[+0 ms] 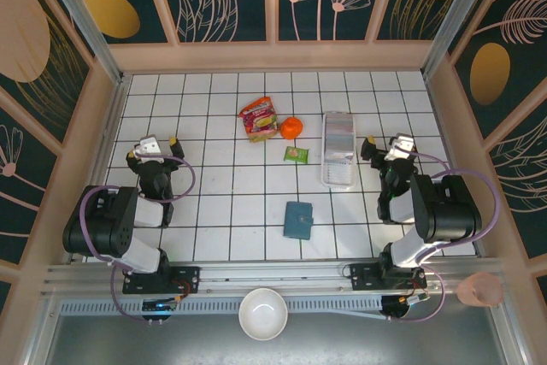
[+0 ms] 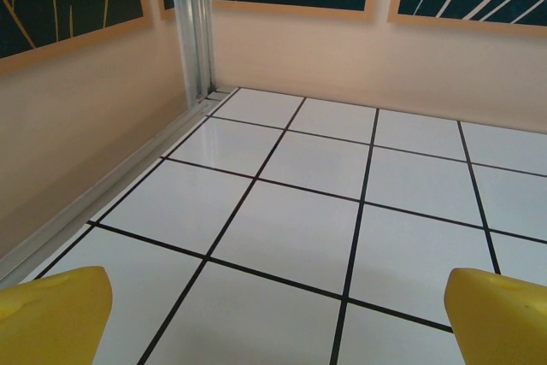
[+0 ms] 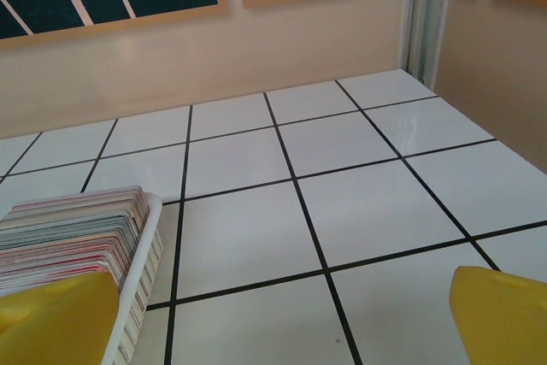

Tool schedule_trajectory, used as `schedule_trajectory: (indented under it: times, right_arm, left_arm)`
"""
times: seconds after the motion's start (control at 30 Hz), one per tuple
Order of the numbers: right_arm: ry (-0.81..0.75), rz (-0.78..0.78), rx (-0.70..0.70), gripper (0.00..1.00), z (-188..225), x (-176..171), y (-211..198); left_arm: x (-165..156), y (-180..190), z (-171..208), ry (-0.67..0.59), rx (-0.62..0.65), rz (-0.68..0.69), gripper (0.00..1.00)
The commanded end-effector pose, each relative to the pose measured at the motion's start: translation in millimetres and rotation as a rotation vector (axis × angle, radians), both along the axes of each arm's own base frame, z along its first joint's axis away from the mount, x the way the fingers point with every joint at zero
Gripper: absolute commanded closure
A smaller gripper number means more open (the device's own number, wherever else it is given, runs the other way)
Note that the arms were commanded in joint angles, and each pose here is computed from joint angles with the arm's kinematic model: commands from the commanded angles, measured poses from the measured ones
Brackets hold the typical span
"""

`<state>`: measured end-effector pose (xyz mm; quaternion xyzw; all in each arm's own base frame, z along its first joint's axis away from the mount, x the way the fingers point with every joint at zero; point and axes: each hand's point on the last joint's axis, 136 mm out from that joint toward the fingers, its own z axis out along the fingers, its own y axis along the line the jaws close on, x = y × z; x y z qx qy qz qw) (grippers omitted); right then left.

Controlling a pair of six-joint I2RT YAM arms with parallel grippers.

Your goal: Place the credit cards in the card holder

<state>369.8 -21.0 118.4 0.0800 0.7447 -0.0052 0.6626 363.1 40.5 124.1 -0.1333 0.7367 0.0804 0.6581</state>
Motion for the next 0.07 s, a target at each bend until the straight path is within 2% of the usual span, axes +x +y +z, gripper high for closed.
schedule_trajectory:
  times: [0.0, 0.03]
  right_arm:
    - [-0.035, -0.007, 0.008, 0.01, 10.2, 2.2, -0.5]
    - [-0.035, -0.005, 0.008, 0.01, 10.4, 2.5, -0.2]
  left_arm:
    - [2.2, 3.4, 15.2, -0.061, -0.015, 0.012, 0.01]
    - [2.3, 3.5, 15.5, -0.062, -0.015, 0.013, 0.01]
